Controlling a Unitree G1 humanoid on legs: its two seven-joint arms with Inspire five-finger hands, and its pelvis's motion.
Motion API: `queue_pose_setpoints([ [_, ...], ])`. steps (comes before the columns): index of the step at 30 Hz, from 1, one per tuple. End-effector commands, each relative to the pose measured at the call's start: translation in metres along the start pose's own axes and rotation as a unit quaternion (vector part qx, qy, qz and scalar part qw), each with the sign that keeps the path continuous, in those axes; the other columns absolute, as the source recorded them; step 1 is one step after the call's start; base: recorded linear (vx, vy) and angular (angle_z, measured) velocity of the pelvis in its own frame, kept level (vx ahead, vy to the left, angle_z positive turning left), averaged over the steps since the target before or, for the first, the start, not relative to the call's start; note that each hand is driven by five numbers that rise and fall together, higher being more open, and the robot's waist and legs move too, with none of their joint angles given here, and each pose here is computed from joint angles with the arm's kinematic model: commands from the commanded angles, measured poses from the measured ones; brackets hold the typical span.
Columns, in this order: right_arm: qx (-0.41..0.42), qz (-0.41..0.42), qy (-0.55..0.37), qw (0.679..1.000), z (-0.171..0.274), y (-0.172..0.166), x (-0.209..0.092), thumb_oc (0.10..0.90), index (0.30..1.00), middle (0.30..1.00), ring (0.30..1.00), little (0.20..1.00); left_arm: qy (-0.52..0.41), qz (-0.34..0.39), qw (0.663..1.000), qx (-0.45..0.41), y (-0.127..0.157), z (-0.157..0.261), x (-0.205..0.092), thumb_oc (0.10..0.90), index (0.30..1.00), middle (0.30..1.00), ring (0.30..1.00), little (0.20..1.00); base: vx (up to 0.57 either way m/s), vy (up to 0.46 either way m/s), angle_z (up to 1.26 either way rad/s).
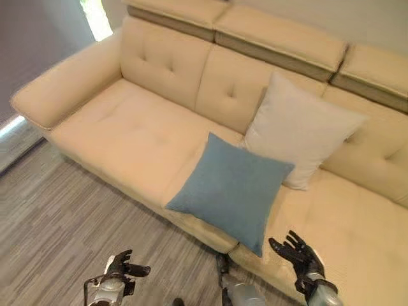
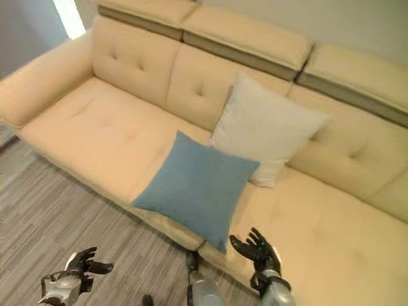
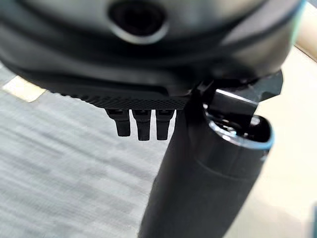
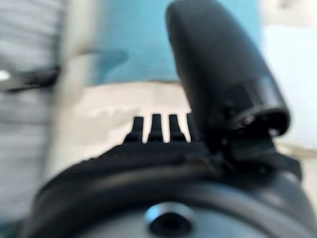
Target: Pick up all the scattered cushions and arrange them neatly on the sofa.
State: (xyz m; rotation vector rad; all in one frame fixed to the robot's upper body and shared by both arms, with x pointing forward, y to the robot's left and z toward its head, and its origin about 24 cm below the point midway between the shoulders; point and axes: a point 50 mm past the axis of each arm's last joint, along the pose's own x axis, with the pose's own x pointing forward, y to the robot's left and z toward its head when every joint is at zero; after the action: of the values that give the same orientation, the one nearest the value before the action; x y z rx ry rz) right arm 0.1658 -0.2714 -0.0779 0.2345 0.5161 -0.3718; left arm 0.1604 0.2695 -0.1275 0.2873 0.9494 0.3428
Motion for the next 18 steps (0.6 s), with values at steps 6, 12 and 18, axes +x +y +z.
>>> queue_pose_setpoints([
  [6,-0.062,0.005,-0.176,0.982,0.079,0.017,0.012,0.8,0.9,0.9,0.9,0.9,-0.106,0.146,0.983,-0.037,0.073,0.037,-0.001,0.8,0.9,0.9,0.9,0.9,0.53,0.135,-0.58],
  [12,-0.132,-0.086,-0.127,0.979,0.071,-0.016,0.02,0.8,0.9,0.9,0.9,0.9,-0.233,0.112,0.966,-0.002,0.066,0.103,-0.009,0.8,0.9,0.9,0.9,0.9,0.35,0.233,-0.8],
  [18,-0.173,-0.103,-0.103,0.974,0.083,-0.001,0.042,0.8,0.9,0.9,0.9,0.9,-0.34,0.033,0.938,-0.063,0.035,0.173,-0.028,0.8,0.9,0.9,0.9,0.9,0.0,0.108,-0.92],
])
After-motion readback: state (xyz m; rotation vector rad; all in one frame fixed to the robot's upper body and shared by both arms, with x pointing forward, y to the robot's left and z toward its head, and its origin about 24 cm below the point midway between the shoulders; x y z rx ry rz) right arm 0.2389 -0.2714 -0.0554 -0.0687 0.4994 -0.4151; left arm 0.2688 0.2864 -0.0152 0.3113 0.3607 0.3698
